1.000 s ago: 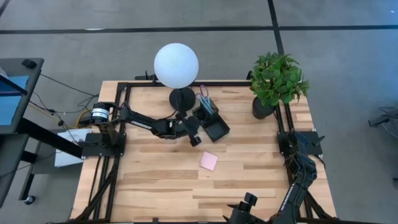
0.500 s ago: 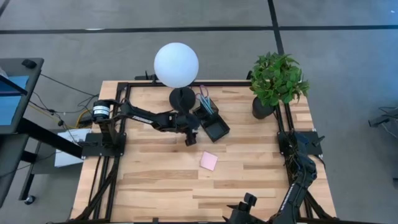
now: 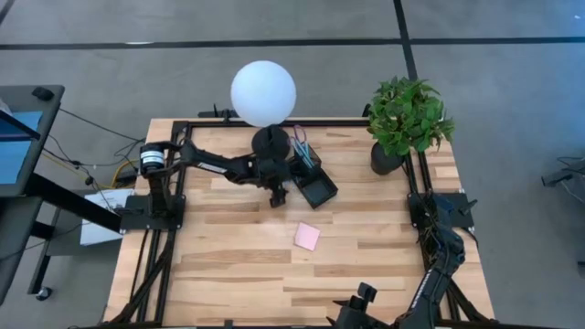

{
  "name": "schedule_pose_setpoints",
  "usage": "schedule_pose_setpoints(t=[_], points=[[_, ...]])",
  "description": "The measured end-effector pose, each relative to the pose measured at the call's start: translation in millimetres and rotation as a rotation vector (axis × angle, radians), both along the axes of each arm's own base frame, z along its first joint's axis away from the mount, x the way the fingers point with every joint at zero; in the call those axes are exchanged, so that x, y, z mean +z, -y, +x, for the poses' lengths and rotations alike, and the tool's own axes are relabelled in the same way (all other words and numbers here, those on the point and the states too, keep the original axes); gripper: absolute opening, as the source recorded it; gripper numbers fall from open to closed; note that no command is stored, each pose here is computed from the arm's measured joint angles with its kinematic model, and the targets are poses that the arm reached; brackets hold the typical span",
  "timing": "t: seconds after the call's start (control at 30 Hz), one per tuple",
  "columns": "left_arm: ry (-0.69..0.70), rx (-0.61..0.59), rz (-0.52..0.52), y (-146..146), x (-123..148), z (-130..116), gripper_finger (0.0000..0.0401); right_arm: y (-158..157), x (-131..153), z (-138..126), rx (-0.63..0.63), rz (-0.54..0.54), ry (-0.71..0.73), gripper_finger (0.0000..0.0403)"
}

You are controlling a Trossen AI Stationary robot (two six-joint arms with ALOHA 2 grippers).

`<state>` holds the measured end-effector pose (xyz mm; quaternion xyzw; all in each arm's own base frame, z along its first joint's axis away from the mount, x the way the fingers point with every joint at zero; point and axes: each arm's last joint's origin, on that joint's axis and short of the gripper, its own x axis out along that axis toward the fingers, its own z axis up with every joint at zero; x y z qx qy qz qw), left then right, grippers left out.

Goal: Pick and place office supplies into organizer
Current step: Put the blue eraser into the desk organizer

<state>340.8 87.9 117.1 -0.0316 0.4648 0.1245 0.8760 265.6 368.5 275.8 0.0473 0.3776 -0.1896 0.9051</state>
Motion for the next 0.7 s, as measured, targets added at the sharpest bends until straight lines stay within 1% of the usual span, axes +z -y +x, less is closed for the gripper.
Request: schedule_pose_setpoints(t=[0.1, 0.2, 0.27, 0.4, 0.63, 0.7], points=[[0.023, -0.012, -0.054, -1.7, -5.4, 2.0, 0.0268, 0.0, 0.0, 0.0, 0.000, -0.001, 0.000, 0.0189], [0.046, -0.020, -0.053, -0.6, -6.3, 4.4, 0.0268, 0.1, 0.0, -0.3, 0.001, -0.003, -0.002, 0.0189], [0.054, -0.002, -0.044, 0.0, -6.1, 5.4, 0.0268, 0.3, 0.0, -0.2, 0.000, -0.003, -0.002, 0.0189], [0.054, 0.107, -0.036, -0.4, -6.5, 5.1, 0.0268, 0.3, 0.0, -0.2, 0.000, -0.003, -0.002, 0.0189], [0.119, 0.327, -0.126, -2.3, -5.9, 6.1, 0.0268, 0.3, 0.0, -0.2, 0.001, -0.005, -0.003, 0.0189], [0.136, 0.395, -0.131, -3.2, -5.8, 6.1, 0.0268, 0.3, 0.0, -0.2, 0.002, -0.005, -0.003, 0.0189]])
